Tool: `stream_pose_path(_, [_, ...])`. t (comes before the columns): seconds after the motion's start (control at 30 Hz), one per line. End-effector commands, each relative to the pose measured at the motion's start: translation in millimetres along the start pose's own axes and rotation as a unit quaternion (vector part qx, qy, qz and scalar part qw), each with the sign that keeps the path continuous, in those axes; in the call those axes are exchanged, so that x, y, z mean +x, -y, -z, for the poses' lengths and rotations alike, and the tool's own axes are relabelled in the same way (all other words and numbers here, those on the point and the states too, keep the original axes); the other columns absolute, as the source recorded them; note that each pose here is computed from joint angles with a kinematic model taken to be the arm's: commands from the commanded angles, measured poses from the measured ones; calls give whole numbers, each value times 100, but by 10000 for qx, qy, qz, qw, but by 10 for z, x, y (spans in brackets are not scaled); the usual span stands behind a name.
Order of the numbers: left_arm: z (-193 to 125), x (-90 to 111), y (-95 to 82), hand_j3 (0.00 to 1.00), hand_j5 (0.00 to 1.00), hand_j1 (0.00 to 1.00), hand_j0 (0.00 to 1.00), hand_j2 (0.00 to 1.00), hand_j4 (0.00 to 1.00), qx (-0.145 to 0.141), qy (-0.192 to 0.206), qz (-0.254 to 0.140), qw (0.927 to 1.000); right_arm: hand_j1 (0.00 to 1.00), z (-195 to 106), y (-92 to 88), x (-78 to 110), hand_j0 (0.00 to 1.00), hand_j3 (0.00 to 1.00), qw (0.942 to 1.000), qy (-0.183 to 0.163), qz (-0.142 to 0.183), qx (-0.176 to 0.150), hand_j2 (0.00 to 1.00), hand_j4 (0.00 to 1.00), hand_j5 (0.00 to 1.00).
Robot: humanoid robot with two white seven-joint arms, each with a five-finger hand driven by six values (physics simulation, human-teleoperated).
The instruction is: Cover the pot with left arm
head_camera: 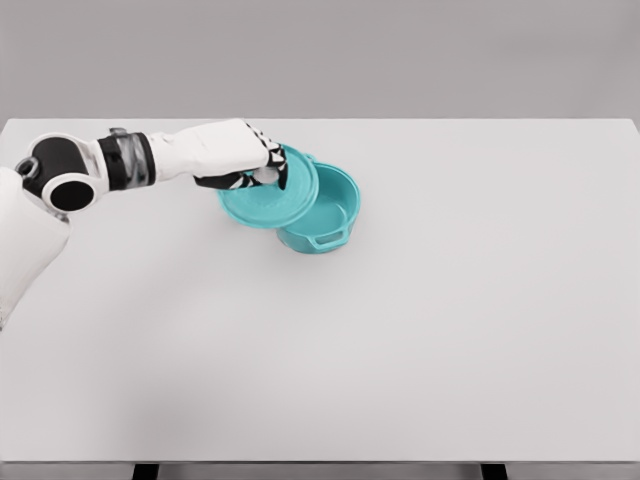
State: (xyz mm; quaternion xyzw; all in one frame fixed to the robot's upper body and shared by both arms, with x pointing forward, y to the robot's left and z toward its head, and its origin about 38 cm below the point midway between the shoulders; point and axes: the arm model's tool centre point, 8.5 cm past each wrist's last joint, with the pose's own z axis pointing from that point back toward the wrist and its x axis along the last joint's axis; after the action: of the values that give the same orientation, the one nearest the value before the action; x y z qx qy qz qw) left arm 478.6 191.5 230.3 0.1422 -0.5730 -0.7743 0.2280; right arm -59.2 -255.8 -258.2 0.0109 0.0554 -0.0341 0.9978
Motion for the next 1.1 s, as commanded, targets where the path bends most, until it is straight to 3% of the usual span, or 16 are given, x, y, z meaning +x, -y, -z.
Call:
stream_pose_path(0.0, [121,19,33,51,51,51,51,51,51,3,23,-94,10000,100,0,-1,-1,100,100,10000,-2,-3,2,100,100,100])
stream_pose_path(0.53, [594,123,101,52,52,52,52,52,52,-33,154,-363,9992,100,0,-1,-1,100,100,10000,-2,-3,2,100,100,100])
stream_pose_path(1.07, [639,79,183,53,53,53,53,53,53,-134,94,-484,9987,100,0,-1,-1,100,100,10000,-2,-3,2,100,100,100])
